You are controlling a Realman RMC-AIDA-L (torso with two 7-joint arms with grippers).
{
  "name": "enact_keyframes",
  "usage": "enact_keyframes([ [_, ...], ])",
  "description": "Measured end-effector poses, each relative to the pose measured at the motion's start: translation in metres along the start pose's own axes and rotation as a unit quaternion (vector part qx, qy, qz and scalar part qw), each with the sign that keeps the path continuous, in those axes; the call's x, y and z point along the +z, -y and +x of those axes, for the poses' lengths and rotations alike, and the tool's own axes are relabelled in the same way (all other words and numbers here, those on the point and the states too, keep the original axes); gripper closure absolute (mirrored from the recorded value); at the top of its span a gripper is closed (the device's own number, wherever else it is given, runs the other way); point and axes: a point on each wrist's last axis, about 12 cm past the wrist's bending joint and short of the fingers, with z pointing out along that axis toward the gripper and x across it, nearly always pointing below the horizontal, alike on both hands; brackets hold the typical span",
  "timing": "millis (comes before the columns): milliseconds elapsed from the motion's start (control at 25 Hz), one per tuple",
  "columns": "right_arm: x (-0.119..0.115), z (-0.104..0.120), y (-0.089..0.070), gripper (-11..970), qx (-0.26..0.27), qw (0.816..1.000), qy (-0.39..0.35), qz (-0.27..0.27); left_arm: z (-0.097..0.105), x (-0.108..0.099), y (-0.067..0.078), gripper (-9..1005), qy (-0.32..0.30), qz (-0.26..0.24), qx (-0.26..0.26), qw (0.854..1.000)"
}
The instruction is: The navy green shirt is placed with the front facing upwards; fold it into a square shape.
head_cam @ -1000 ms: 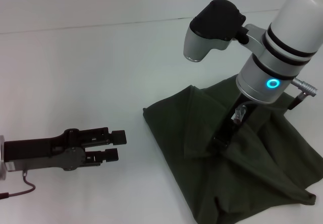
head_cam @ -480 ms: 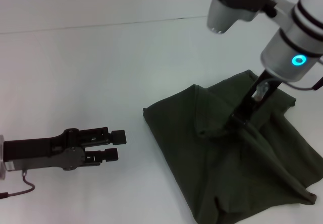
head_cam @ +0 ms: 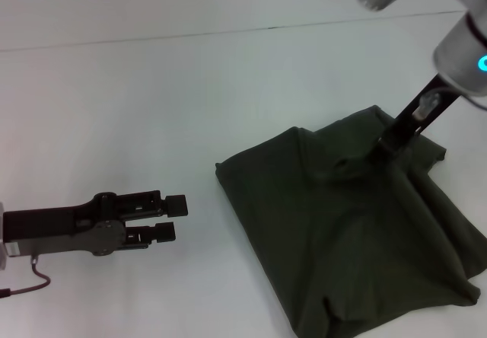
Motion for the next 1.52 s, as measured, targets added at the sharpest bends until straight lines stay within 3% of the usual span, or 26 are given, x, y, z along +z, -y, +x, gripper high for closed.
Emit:
enact_keyframes([
  [640,-0.006,0.011,0.032,937,0.078,0.994,0.031,0.071,0.0,0.0,0.0,202,0.0,0.0,-0.002,1.0],
  [1520,0.003,0.02,0.047,937,0.133,0.985,0.045,0.101,0.0,0.001,0.0,202,0.002,0.002,-0.003,1.0],
])
